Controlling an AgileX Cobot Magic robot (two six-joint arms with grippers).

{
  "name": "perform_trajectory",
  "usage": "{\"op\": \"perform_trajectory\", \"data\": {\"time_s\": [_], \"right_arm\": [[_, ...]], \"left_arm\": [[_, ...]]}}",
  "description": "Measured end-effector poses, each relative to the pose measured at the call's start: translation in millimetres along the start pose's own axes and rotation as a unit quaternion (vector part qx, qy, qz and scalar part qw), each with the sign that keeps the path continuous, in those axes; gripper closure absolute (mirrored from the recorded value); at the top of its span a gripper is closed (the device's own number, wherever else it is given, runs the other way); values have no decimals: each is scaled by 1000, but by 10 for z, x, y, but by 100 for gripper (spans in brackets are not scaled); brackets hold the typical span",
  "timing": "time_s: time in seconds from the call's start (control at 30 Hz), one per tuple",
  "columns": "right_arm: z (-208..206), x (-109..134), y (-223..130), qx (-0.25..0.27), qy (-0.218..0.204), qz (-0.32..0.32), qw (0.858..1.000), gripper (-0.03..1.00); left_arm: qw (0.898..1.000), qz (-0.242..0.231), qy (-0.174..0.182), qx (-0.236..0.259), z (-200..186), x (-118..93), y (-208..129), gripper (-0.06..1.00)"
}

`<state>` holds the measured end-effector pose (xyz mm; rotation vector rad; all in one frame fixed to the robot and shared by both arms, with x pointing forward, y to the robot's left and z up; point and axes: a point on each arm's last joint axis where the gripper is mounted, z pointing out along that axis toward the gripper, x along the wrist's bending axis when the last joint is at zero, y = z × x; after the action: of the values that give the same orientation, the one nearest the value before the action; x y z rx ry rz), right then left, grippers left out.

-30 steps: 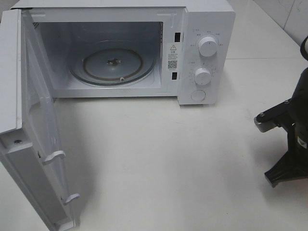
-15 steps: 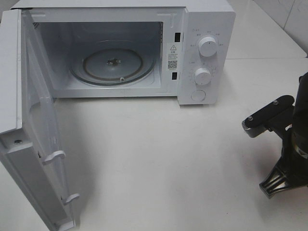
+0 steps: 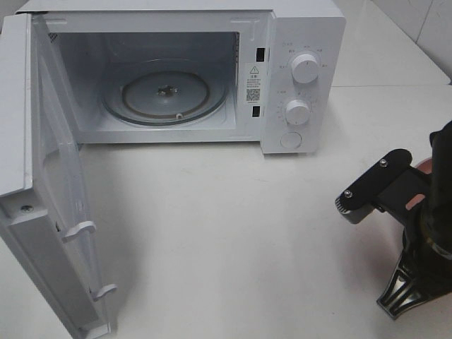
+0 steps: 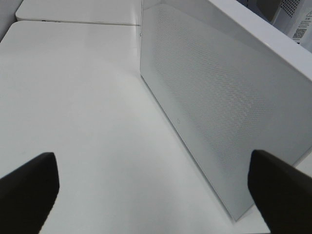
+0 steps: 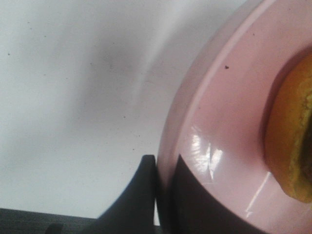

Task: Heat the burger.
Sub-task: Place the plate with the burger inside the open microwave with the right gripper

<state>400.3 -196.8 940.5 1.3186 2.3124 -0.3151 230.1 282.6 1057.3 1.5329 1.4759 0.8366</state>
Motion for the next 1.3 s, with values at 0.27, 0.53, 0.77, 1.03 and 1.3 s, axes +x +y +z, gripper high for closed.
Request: {"op": "perform_trajectory", "data": {"time_s": [0.27,0.53,0.77,1.03,1.3], "right_arm": [[-80,156,-43,-16,0,-41,999,94],[-174,297,-100,-28,-10,-84,996,94],[-290,495,-175,-56,-11,-140,989,94],[-377,645,-248,-81,-12,-203,976,94],[-417,713,-287,-93,-14,-245,965,94]], "left_arm": [[1000,0,0,0,0,0,0,-3],[1000,0,0,0,0,0,0,-3],[1000,0,0,0,0,0,0,-3],[1000,0,0,0,0,0,0,-3],[1000,0,0,0,0,0,0,-3]]}}
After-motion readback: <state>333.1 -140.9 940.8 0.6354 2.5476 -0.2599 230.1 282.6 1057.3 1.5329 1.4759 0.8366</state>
